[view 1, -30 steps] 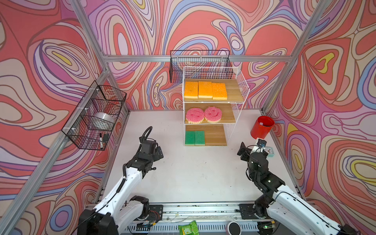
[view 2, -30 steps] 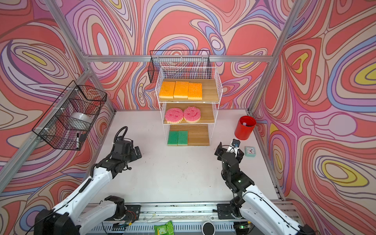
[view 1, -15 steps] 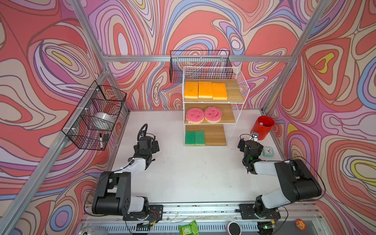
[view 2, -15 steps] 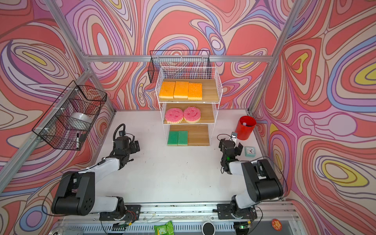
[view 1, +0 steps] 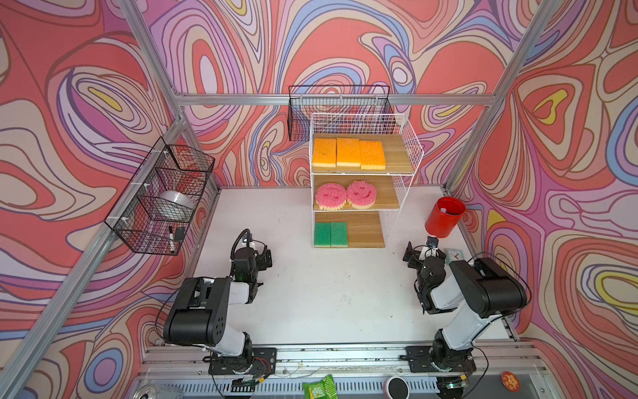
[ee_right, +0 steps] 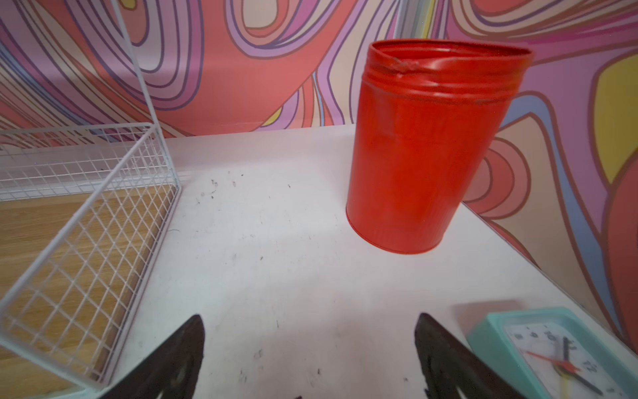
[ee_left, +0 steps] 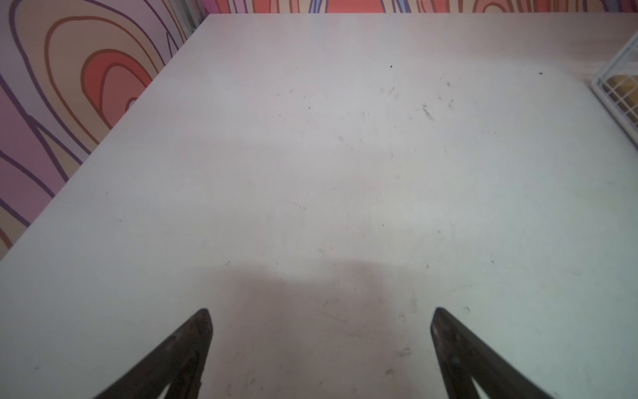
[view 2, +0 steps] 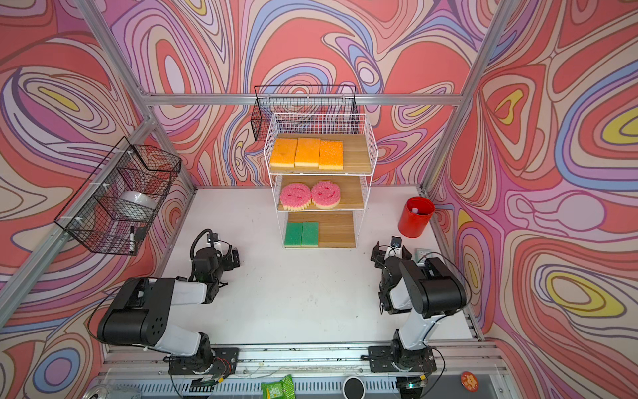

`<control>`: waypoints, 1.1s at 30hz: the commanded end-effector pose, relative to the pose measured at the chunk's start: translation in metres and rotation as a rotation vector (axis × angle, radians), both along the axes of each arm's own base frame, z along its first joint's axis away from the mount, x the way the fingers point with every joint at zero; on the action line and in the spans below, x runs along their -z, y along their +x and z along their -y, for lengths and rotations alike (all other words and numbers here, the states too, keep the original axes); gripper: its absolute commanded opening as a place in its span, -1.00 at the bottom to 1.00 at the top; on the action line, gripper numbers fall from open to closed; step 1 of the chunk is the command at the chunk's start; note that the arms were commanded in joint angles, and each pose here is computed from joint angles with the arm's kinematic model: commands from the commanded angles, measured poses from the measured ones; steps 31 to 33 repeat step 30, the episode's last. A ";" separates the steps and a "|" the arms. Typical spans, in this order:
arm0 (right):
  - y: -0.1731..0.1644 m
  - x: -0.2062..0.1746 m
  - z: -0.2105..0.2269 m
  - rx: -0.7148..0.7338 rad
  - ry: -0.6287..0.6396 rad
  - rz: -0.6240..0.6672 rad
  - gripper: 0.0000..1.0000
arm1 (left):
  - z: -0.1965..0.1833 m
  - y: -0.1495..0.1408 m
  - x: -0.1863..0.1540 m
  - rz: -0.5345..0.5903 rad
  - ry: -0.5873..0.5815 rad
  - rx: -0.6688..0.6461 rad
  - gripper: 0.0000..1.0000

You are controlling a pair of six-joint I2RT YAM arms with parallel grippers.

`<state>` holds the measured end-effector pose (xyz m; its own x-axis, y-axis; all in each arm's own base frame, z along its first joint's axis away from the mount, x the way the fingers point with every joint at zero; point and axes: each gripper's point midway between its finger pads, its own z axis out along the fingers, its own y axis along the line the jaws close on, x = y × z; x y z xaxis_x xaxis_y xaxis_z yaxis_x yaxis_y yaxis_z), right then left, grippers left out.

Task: Arrange cleaning sponges on a shelf
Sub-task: Reset both arms

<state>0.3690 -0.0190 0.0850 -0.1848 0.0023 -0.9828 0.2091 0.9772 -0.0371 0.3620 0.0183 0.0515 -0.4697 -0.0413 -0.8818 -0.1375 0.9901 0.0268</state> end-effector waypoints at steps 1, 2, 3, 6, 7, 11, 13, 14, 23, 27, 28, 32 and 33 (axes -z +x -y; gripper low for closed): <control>0.016 -0.031 -0.013 -0.075 -0.017 0.119 0.97 | 0.012 0.026 -0.041 0.173 0.036 0.062 1.00; 0.019 -0.030 -0.013 -0.076 -0.016 0.106 0.97 | 0.010 0.026 -0.040 0.153 0.036 0.047 1.00; 0.024 -0.027 -0.015 -0.082 -0.018 0.081 0.97 | 0.006 0.028 -0.038 0.127 0.038 0.028 1.00; 0.058 -0.008 -0.015 -0.117 0.014 -0.093 0.97 | 0.006 0.031 -0.037 0.129 0.042 0.029 1.00; 0.060 -0.004 -0.007 -0.142 0.081 -0.122 0.97 | 0.007 0.031 -0.037 0.122 0.031 0.036 1.00; 0.059 -0.008 -0.004 -0.133 0.073 -0.096 0.97 | 0.005 0.031 -0.037 0.123 0.018 0.042 1.00; 0.058 -0.008 -0.004 -0.134 0.072 -0.097 0.97 | 0.005 0.031 -0.038 0.128 0.017 0.040 1.00; 0.059 -0.009 -0.004 -0.134 0.069 -0.093 0.97 | 0.005 0.031 -0.038 0.129 0.016 0.036 1.00; 0.059 -0.008 -0.007 -0.127 0.054 -0.101 0.97 | 0.005 0.031 -0.037 0.128 0.017 0.037 1.00; 0.060 -0.007 -0.006 -0.126 0.054 -0.104 0.97 | 0.005 0.031 -0.038 0.129 0.016 0.037 1.00; 0.060 -0.007 -0.006 -0.127 0.053 -0.103 0.97 | 0.005 0.030 -0.037 0.126 0.016 0.038 1.00; 0.060 -0.007 -0.006 -0.127 0.053 -0.103 0.97 | 0.005 0.030 -0.037 0.128 0.017 0.037 1.00; 0.060 -0.007 -0.006 -0.127 0.053 -0.103 0.97 | 0.005 0.030 -0.037 0.128 0.017 0.037 1.00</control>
